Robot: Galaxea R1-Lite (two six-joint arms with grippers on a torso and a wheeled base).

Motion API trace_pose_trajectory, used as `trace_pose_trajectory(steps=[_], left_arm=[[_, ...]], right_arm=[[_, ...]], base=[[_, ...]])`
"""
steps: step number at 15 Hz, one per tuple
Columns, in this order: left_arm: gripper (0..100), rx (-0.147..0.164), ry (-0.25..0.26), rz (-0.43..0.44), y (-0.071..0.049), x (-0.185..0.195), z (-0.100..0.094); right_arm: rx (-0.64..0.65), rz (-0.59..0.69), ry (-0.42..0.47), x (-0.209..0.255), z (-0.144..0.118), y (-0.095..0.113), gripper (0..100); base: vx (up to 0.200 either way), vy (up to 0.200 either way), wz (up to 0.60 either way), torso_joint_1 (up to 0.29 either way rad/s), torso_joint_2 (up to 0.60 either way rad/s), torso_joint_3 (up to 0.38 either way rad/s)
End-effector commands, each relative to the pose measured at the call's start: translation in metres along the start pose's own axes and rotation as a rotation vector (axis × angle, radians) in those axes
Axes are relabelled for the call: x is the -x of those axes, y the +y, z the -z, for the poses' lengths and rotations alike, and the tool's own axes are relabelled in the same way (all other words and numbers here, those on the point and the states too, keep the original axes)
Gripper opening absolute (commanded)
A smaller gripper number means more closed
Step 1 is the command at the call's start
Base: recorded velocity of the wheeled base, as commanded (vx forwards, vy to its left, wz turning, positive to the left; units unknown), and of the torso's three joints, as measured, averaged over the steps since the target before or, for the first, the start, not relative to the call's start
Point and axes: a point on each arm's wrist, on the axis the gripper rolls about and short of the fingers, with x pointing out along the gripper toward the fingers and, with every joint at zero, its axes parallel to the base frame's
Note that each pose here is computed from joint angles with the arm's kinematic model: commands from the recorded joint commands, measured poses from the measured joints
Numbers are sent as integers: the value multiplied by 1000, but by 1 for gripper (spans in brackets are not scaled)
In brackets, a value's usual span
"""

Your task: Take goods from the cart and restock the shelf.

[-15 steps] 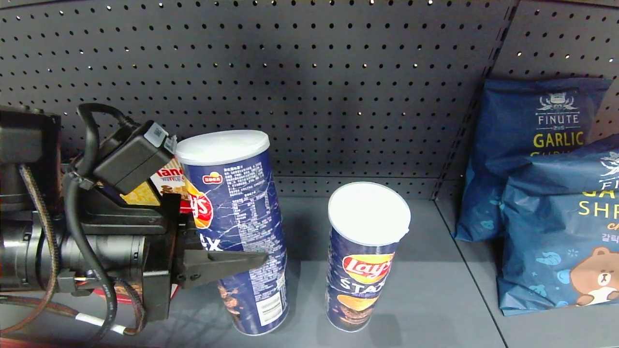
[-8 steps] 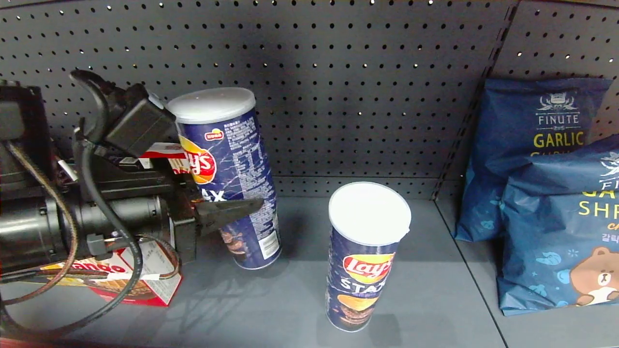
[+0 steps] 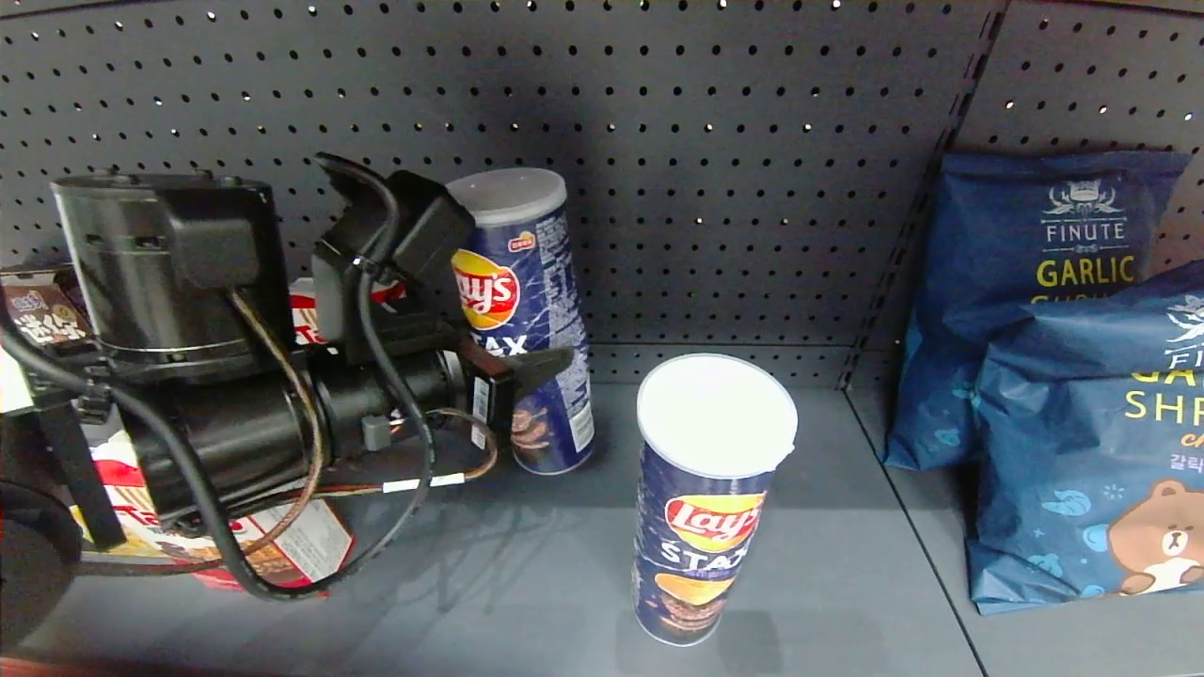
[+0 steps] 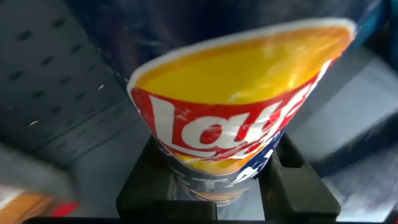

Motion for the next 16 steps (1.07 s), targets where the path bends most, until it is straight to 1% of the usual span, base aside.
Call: trace_pose_trajectory(steps=[1,2,4,5,6,8,11,12,14,16], left_arm=[[0,2,49,11,-13,-17,14],[0,2,64,-15,-12,-17,18],[0,2,75,-38,-12,-18,21],[0,16,76,-47,-12,-23,21],[0,18,83,-73,-11,-30,22],[0,28,68,-94,-11,-40,17],[0,28,59,-96,-11,-49,15],[0,26,52,-109,-11,-55,16],[0,18,54,-114,-18,-62,20],[0,23,38,-113,-18,-69,19]], right_arm=[[0,-1,2,0,0,0,100],[0,-1,2,0,0,0,100],[0,-1,2,0,0,0,100],[0,-1,2,0,0,0,100],[0,-1,0,0,0,0,100],[0,-1,0,0,0,0,100],[0,-1,2,0,0,0,100],[0,-1,0,0,0,0,100],[0,-1,2,0,0,0,100],[0,-1,2,0,0,0,100]], base=[[0,0,0,0,0,0],[0,0,0,0,0,0],[0,0,0,0,0,0],[0,0,0,0,0,0],[0,0,0,0,0,0],[0,0,0,0,0,0],[0,0,0,0,0,0],[0,0,0,0,0,0],[0,0,0,0,0,0],[0,0,0,0,0,0]])
